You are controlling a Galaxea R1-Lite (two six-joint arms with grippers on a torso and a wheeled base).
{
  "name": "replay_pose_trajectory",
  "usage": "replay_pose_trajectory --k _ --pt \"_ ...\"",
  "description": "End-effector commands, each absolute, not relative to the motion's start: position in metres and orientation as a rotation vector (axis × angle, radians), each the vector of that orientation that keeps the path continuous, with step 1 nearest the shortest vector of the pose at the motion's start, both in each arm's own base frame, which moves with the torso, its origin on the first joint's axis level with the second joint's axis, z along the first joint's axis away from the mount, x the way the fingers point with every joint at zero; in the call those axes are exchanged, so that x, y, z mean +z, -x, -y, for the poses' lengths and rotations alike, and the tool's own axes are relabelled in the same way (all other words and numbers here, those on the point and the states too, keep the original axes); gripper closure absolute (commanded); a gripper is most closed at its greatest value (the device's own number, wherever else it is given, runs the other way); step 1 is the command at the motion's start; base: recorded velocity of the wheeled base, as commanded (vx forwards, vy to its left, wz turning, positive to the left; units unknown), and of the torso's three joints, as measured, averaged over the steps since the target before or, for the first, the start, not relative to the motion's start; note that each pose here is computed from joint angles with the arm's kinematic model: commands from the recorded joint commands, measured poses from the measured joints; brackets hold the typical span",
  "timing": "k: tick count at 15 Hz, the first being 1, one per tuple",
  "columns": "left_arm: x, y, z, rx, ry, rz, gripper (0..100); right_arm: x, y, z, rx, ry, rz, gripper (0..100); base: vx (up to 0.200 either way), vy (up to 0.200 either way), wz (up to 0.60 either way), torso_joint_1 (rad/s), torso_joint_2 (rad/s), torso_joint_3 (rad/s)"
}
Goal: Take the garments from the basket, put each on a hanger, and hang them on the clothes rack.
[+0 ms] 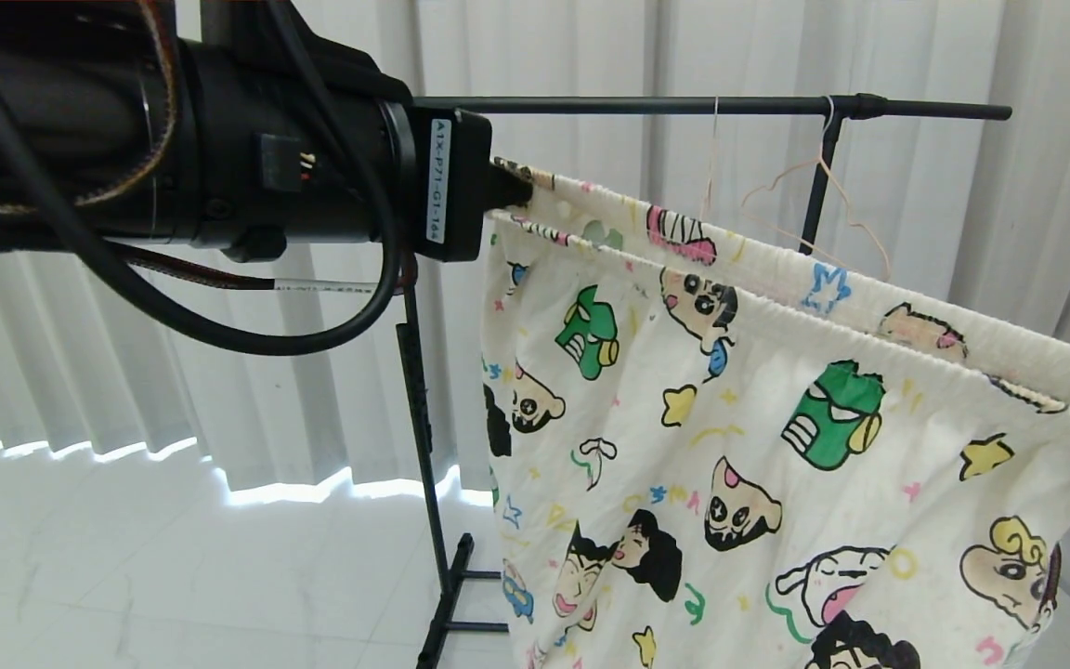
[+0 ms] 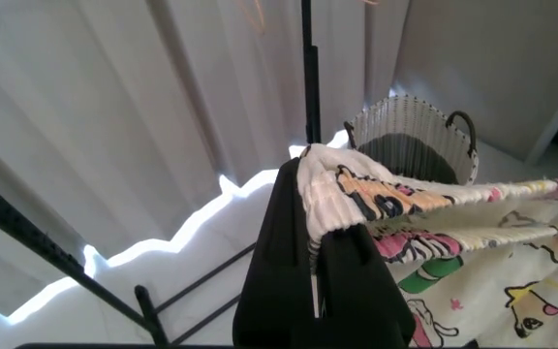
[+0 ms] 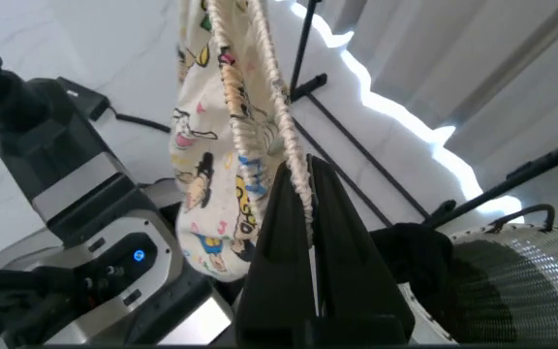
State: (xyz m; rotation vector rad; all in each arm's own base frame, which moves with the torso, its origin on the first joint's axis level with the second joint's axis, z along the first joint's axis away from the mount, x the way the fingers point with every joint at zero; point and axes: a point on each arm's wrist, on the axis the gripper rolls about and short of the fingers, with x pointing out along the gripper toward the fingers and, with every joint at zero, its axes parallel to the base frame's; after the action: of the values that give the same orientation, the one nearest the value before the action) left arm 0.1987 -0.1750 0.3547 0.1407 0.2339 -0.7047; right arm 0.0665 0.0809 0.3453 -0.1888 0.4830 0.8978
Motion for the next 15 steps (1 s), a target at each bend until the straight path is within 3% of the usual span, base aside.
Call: replay_pose_trajectory --k 1,5,9,15 --pt "0.352 -0.201 0.178 -0.706 -0.144 -0.244 100 0.345 -0.066 -0.081 0.9 0.191 -0.485 100 0.0 0.0 0.0 0.0 0.0 0.0" --pt "0.355 -0.174 0.17 -0.76 -0.215 -0.216 100 0.338 -0.085 -0.093 0.754 0.211 -0.474 100 0.0 0.0 0.0 0.0 0.0 0.0" --pt "0.345 -0.139 0.147 -0.805 -0.252 -0.25 100 0.346 -0.126 -0.119 0.689 0.152 -0.365 100 0.0 0.0 0.0 0.0 0.0 0.0" --pt "0.344 -0.092 0.143 -0.979 -0.264 -0.2 100 0.355 -0.16 -0.151 0.757 0.098 -0.245 100 0.0 0.0 0.0 0.0 0.0 0.0"
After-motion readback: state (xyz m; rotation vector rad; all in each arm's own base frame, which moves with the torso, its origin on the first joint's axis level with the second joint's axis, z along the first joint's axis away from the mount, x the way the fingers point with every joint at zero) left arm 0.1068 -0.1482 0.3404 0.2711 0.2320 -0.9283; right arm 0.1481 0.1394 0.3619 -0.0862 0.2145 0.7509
